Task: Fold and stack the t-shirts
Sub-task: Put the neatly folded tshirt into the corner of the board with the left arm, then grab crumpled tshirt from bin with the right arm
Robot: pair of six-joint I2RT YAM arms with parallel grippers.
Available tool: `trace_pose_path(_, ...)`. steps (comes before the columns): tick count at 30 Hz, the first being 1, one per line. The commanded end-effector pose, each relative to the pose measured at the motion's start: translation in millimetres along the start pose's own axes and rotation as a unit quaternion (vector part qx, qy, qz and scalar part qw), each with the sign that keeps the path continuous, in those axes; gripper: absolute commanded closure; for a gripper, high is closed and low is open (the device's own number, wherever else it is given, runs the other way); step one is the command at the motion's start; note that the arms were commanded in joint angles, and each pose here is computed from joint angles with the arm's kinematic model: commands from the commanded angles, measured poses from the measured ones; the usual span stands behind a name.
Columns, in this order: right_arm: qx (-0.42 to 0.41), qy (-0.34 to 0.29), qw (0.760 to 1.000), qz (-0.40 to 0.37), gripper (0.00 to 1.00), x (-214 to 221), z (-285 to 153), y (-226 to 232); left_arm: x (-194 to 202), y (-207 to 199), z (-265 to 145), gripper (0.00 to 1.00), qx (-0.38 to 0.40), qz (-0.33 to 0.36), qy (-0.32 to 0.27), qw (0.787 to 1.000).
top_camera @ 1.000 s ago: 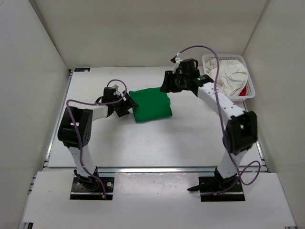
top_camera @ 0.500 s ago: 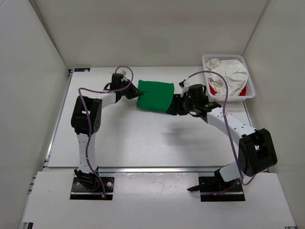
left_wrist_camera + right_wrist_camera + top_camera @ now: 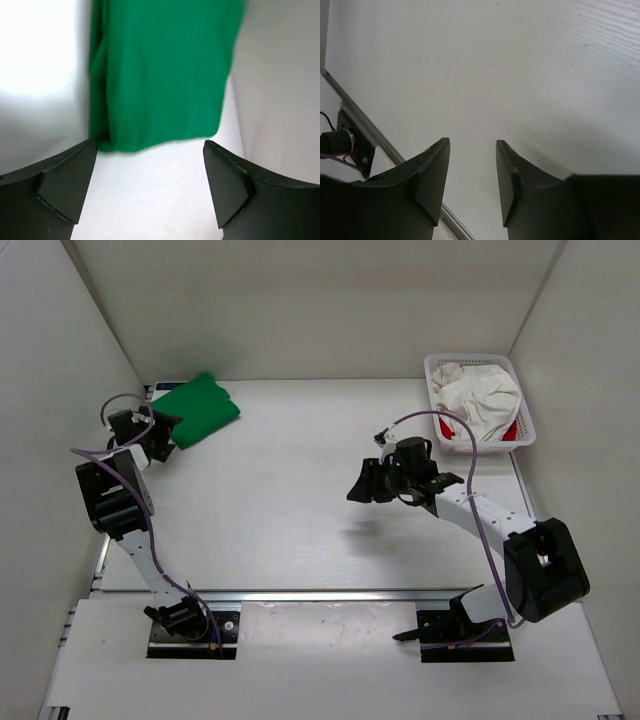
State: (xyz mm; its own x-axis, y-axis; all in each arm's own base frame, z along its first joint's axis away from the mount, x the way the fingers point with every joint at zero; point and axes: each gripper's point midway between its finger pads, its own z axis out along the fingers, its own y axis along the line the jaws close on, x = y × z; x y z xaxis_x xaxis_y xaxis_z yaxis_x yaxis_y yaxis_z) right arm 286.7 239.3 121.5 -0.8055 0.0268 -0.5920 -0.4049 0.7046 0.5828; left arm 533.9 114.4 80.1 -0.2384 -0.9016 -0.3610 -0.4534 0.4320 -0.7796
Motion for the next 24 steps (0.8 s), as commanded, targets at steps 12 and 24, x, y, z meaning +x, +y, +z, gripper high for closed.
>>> trace_pose_path(12,-0.013,-0.033,0.999,0.012,0.72,-7.2,-3.1,3.1,62.2,-98.1,-59.2,0.01,0.053,0.131,-0.027,0.990)
trace_pose_path(24,0.303,-0.240,0.922,0.013,0.94,-237.1,-97.4,-150.5,359.6,-186.4,-139.2,0.61,0.224,0.269,0.278,0.895)
